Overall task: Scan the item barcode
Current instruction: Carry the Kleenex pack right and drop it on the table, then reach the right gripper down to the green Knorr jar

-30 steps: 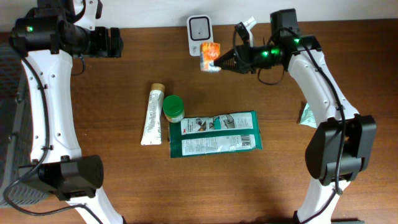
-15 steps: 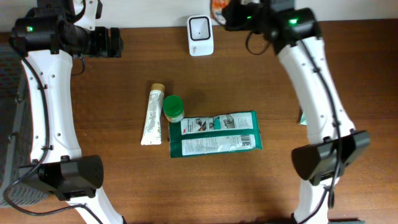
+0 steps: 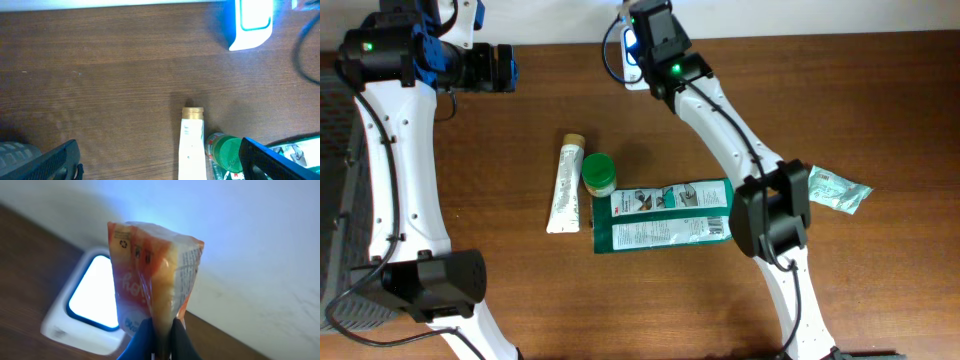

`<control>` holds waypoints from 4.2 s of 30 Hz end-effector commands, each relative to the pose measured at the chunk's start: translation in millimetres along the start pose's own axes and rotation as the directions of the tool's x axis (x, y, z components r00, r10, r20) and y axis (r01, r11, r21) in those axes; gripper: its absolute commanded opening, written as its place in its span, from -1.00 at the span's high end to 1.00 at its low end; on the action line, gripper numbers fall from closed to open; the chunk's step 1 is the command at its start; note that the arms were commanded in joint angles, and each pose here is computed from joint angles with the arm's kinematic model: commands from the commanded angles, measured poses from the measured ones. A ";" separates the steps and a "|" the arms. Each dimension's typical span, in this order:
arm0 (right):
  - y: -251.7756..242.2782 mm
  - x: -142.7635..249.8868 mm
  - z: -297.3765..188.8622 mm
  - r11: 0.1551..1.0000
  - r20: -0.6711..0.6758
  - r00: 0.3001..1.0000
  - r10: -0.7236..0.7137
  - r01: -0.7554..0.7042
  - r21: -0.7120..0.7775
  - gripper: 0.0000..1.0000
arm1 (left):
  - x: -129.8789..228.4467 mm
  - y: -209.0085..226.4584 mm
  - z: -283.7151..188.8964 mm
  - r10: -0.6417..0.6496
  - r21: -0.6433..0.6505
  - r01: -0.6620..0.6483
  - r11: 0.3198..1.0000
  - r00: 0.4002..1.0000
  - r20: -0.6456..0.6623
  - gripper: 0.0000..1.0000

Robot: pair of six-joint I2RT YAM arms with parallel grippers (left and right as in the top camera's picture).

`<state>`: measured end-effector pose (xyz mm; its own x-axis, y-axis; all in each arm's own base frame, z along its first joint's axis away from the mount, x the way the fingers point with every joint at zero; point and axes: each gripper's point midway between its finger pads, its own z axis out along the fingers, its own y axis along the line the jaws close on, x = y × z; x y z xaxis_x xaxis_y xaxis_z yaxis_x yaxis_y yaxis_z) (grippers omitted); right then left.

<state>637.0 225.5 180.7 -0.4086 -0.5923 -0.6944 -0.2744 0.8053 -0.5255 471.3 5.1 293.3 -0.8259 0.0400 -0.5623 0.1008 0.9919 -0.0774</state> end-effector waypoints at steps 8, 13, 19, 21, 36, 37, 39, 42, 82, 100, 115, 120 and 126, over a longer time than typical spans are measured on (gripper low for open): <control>13.6 25.4 28.2 0.973 -0.049 0.972 -0.228 0.230 0.020 0.91 | -2.5 -2.2 -5.0 0.019 0.008 -0.020 1.000 1.000 0.015 -0.99; 12.4 20.0 25.2 0.978 -0.034 0.978 -0.207 0.208 0.020 0.92 | -2.5 -2.2 -5.0 0.019 0.008 -0.020 1.000 1.000 0.015 -0.99; -4.3 -19.3 -15.8 0.998 0.055 0.998 0.011 -0.008 -0.067 0.92 | -2.5 -2.2 -5.0 0.019 0.008 -0.020 1.000 1.000 0.015 -0.98; -13.4 -37.6 -41.6 0.984 0.087 0.989 0.117 -0.103 -0.147 0.92 | -2.5 -2.2 -5.0 0.019 0.008 -0.020 1.000 1.000 0.015 -0.99; -122.2 132.2 -188.9 0.638 -0.643 0.515 0.567 -0.768 -0.053 0.92 | -2.5 -2.1 -5.0 0.019 0.007 -0.020 1.000 1.000 0.015 -0.98; -127.7 150.3 -189.7 0.638 -0.675 0.473 0.567 -0.770 -0.005 0.92 | -2.5 -2.2 -5.0 0.019 0.008 -0.020 1.000 1.000 0.015 -0.98; -136.8 188.5 -191.1 0.629 -0.732 0.379 0.566 -0.773 0.086 0.91 | -2.5 -2.2 -5.0 0.019 0.008 -0.020 1.000 1.000 0.015 -0.98; -143.4 235.2 -188.4 0.602 -0.778 0.262 0.572 -0.778 0.180 0.91 | -2.5 -2.2 -5.0 0.019 0.008 -0.020 1.000 1.000 0.015 -0.98; 2.3 212.4 -161.1 0.552 -0.847 0.440 0.298 -0.804 -0.223 -0.21 | -2.5 -2.2 -5.0 0.019 0.008 -0.020 1.000 1.000 0.015 -0.98; 154.6 48.3 -178.0 0.764 -0.361 0.932 -0.007 -0.228 -0.603 -0.97 | -2.5 -2.2 -5.0 0.019 0.008 -0.020 1.000 1.000 0.015 -0.98; 224.5 80.6 -156.7 0.702 -0.404 0.910 -0.094 -0.228 -0.675 -0.96 | -2.5 -2.2 -5.0 0.019 0.008 -0.019 1.000 1.000 0.015 -0.98; 233.8 93.0 -149.0 0.699 -0.426 0.898 -0.112 -0.234 -0.676 -0.95 | -2.5 -2.2 -5.0 0.019 0.008 -0.019 1.000 1.000 0.015 -0.98; 240.0 99.9 -146.3 0.698 -0.437 0.891 -0.124 -0.235 -0.676 -0.72 | -2.5 -2.2 -5.0 0.019 0.008 -0.019 1.000 1.000 0.015 -0.98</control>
<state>406.4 355.9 59.2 -0.7150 -0.6121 -0.3377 -0.6769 0.7270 0.1154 471.3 5.1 293.2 -0.8262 0.0400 -0.5620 0.1005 0.9919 -0.0771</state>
